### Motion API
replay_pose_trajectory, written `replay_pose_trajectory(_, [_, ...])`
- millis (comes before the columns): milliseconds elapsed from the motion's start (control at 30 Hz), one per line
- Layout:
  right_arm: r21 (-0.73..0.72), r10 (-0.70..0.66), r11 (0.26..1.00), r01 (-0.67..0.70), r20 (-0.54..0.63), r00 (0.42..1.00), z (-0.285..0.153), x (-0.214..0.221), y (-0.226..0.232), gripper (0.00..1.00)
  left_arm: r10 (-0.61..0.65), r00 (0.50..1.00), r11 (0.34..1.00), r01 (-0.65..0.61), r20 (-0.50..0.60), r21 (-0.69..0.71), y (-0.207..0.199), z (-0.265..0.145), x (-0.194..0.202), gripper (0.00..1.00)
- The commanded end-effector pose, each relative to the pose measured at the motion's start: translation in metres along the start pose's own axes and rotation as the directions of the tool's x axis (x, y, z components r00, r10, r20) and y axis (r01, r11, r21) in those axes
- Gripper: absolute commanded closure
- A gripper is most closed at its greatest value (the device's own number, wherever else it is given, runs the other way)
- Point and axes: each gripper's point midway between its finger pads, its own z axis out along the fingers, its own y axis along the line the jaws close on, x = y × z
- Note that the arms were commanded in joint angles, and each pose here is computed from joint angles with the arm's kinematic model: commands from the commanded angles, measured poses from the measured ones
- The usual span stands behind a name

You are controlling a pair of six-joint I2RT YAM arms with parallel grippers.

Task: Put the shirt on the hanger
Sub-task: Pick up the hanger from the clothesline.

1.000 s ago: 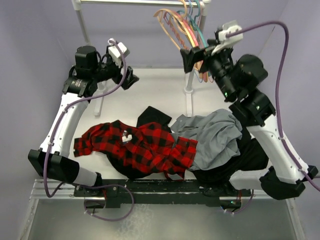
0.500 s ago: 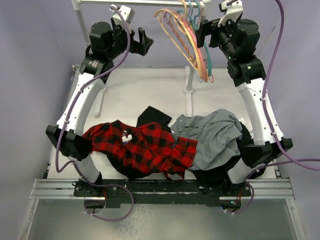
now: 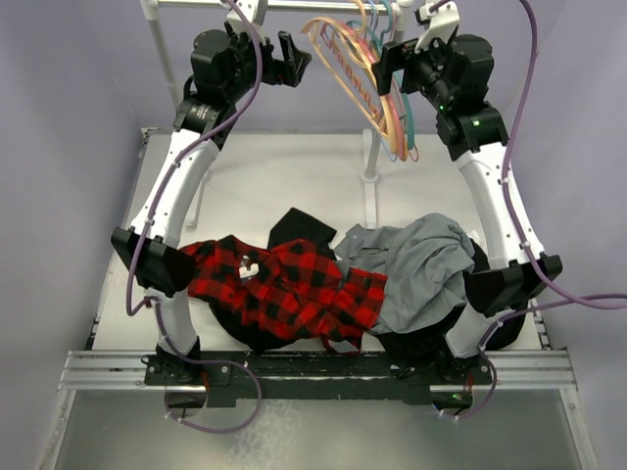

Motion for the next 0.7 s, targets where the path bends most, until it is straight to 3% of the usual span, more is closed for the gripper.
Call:
replay_pose_trajectory(0, [-0.011, -0.006, 1.0, 0.007, 0.06, 0.998, 0.003, -0.021, -0.002, 0.01, -0.011, 0.992, 1.0, 0.008, 0.124, 0.023, -0.014, 0.006, -0.037, 0.01])
replay_pose_trajectory(400, [-0.011, -0.012, 1.0, 0.012, 0.017, 1.0, 0.018, -0.001, -0.003, 0.02, 0.066, 0.993, 0.992, -0.076, 0.102, 0.097, -0.027, 0.025, -0.011, 0.01])
replay_pose_trajectory(667, [-0.042, -0.011, 0.999, 0.01, -0.015, 1.0, 0.026, 0.012, 0.002, 0.03, 0.047, 0.997, 0.967, -0.059, 0.055, 0.248, -0.057, 0.029, 0.005, 0.01])
